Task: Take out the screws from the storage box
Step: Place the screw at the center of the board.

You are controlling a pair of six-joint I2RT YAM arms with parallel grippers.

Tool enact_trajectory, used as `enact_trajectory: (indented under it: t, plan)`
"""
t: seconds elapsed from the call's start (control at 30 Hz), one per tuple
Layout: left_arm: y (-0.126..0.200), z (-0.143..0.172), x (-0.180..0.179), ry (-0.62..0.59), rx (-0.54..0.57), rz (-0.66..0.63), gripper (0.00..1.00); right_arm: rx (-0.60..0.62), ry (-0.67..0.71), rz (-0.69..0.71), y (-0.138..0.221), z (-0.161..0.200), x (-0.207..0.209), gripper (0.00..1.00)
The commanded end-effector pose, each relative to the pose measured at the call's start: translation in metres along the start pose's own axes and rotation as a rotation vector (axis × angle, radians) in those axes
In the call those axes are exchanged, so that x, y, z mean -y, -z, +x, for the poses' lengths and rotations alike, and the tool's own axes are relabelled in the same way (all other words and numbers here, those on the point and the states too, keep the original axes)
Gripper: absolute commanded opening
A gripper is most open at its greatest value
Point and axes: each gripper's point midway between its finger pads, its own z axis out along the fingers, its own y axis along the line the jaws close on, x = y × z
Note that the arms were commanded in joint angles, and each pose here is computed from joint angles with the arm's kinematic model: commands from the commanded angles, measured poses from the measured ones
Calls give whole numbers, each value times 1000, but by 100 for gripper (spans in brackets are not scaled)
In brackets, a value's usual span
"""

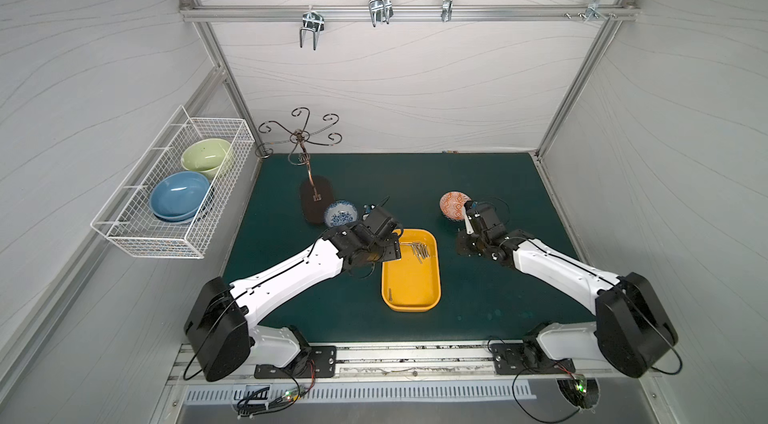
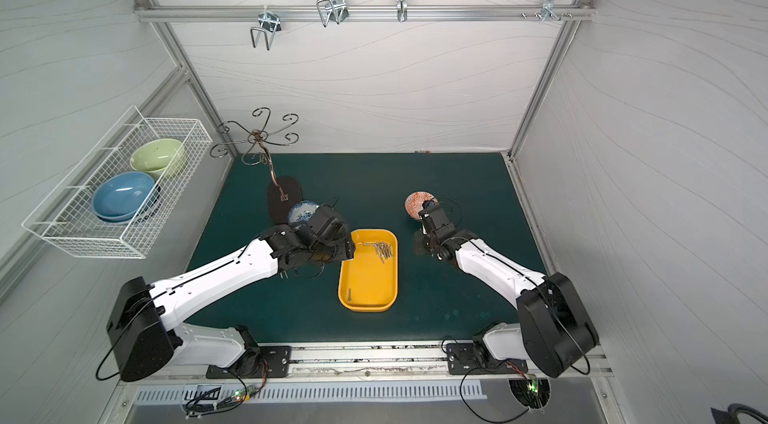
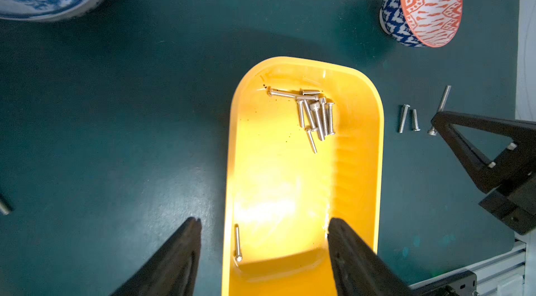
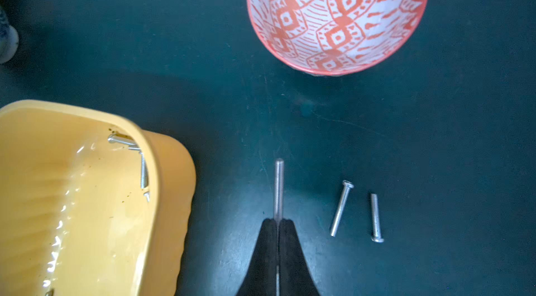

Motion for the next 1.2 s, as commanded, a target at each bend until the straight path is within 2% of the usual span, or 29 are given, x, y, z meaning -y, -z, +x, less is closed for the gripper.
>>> enact_trajectory:
  t: [0.0, 0.23, 0.7, 1.13, 1.17]
  plan:
    - [-4, -11, 27, -3, 21, 51, 73, -10, -63, -8, -11, 1, 3, 0]
    - [-34, -6, 36, -23, -34, -2, 72, -81, -93, 16, -36, 17, 10, 0]
    - [-72, -3, 46, -8, -83, -40, 70, -139, -179, 110, -52, 37, 37, 0]
    - [-103, 2, 53, 7, -122, -64, 68, -137, -196, 112, -47, 43, 40, 0]
    - [-104, 2, 53, 6, -124, -70, 68, -134, -191, 101, -47, 42, 38, 4]
